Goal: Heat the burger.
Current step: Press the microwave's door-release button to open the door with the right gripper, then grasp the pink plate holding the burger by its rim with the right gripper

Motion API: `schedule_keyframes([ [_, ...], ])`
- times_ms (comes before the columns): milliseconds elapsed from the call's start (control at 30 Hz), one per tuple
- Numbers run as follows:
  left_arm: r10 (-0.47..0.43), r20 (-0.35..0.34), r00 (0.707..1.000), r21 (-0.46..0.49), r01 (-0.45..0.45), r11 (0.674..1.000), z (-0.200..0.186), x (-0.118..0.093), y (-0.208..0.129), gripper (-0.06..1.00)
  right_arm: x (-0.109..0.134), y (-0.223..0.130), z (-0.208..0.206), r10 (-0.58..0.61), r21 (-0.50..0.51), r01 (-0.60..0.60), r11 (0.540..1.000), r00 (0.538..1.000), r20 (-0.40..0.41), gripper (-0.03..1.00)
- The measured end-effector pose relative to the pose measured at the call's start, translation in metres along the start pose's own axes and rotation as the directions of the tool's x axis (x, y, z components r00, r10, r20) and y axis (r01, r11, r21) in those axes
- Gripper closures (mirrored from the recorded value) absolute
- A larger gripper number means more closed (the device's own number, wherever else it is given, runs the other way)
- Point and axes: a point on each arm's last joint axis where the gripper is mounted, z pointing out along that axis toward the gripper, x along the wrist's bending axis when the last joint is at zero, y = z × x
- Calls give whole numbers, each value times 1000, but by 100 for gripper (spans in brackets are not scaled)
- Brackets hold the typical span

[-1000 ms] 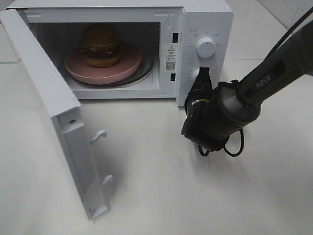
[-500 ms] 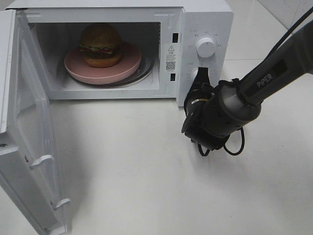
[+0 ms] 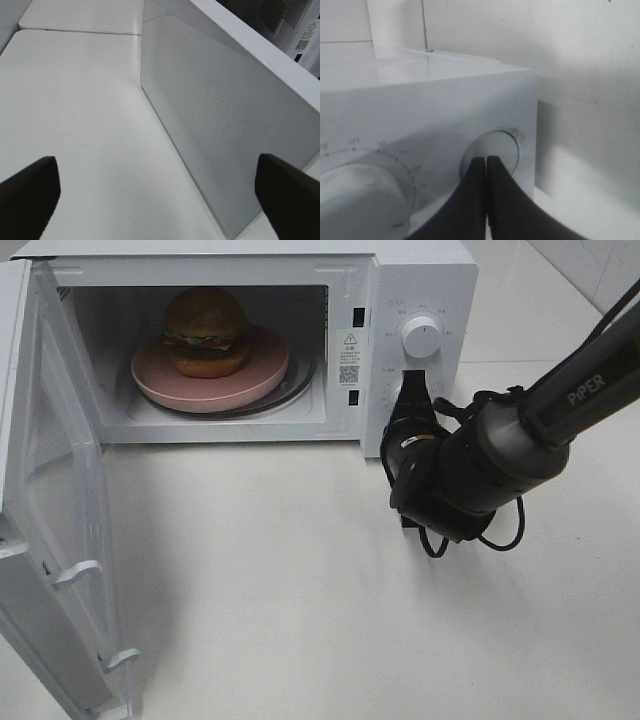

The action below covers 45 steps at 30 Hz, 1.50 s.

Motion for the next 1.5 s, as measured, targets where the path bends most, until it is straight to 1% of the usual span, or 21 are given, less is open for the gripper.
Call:
schedule_keyframes([
  [267, 0, 0, 1000, 0, 0, 1000, 0, 0, 0, -3, -3, 0, -20, -147, 103, 137, 985, 985, 94, 95],
  [467, 0, 0, 1000, 0, 0, 1000, 0, 0, 0, -3, 3, 5, -31, -236, 139, 221, 965, 967, 98, 95],
  [533, 0, 0, 1000, 0, 0, 1000, 0, 0, 0, -3, 15, 6, -44, -391, 216, 367, 905, 917, 79, 95],
  [633, 0, 0, 1000, 0, 0, 1000, 0, 0, 0, -3, 17, 6, -48, -428, 241, 400, 884, 901, 73, 95],
  [700, 0, 0, 1000, 0, 0, 1000, 0, 0, 0, -3, 31, 3, -61, -603, 340, 568, 750, 797, 0, 95],
  [800, 0, 0, 1000, 0, 0, 1000, 0, 0, 0, -3, 34, 3, -65, -631, 357, 595, 720, 776, -21, 95],
  [867, 0, 0, 1000, 0, 0, 1000, 0, 0, 0, -3, 41, -1, -77, -739, 444, 698, 562, 664, -110, 95],
  [933, 0, 0, 1000, 0, 0, 1000, 0, 0, 0, -3, 43, -1, -81, -759, 457, 720, 522, 637, -136, 95],
  [967, 0, 0, 1000, 0, 0, 1000, 0, 0, 0, -3, 46, -3, -87, -789, 491, 752, 440, 585, -189, 95],
  [1000, 0, 0, 1000, 0, 0, 1000, 0, 0, 0, -3, 46, -3, -87, -789, 491, 752, 440, 585, -189, 95],
  [1033, 0, 0, 1000, 0, 0, 1000, 0, 0, 0, -3, 47, -4, -93, -807, 519, 773, 364, 540, -238, 95],
  [1100, 0, 0, 1000, 0, 0, 1000, 0, 0, 0, -3, 48, -5, -97, -811, 535, 778, 329, 523, -262, 95],
  [1133, 0, 0, 1000, 0, 0, 1000, 0, 0, 0, -3, 49, -6, -104, -817, 565, 787, 248, 483, -314, 95],
  [1167, 0, 0, 1000, 0, 0, 1000, 0, 0, 0, -3, 49, -6, -104, -817, 565, 787, 248, 483, -314, 95],
  [1200, 0, 0, 1000, 0, 0, 1000, 0, 0, 0, -3, 49, -8, -110, -817, 587, 792, 168, 446, -367, 95],
  [1267, 0, 0, 1000, 0, 0, 1000, 0, 0, 0, -3, 49, -9, -112, -814, 596, 793, 131, 429, -392, 95],
  [1300, 0, 0, 1000, 0, 0, 1000, 0, 0, 0, -3, 50, -13, -118, -804, 611, 791, 44, 391, -448, 95],
  [1333, 0, 0, 1000, 0, 0, 1000, 0, 0, 0, -3, 50, -13, -118, -804, 611, 791, 44, 391, -448, 95],
  [1367, 0, 0, 1000, 0, 0, 1000, 0, 0, 0, -3, 51, -14, -120, -799, 612, 791, 1, 368, -475, 95],
  [1400, 0, 0, 1000, 0, 0, 1000, 0, 0, 0, -3, 53, -17, -124, -784, 613, 784, -99, 318, -534, 95],
  [1500, 0, 0, 1000, 0, 0, 1000, 0, 0, 0, -3, 54, -18, -126, -774, 614, 776, -145, 298, -559, 95],
])
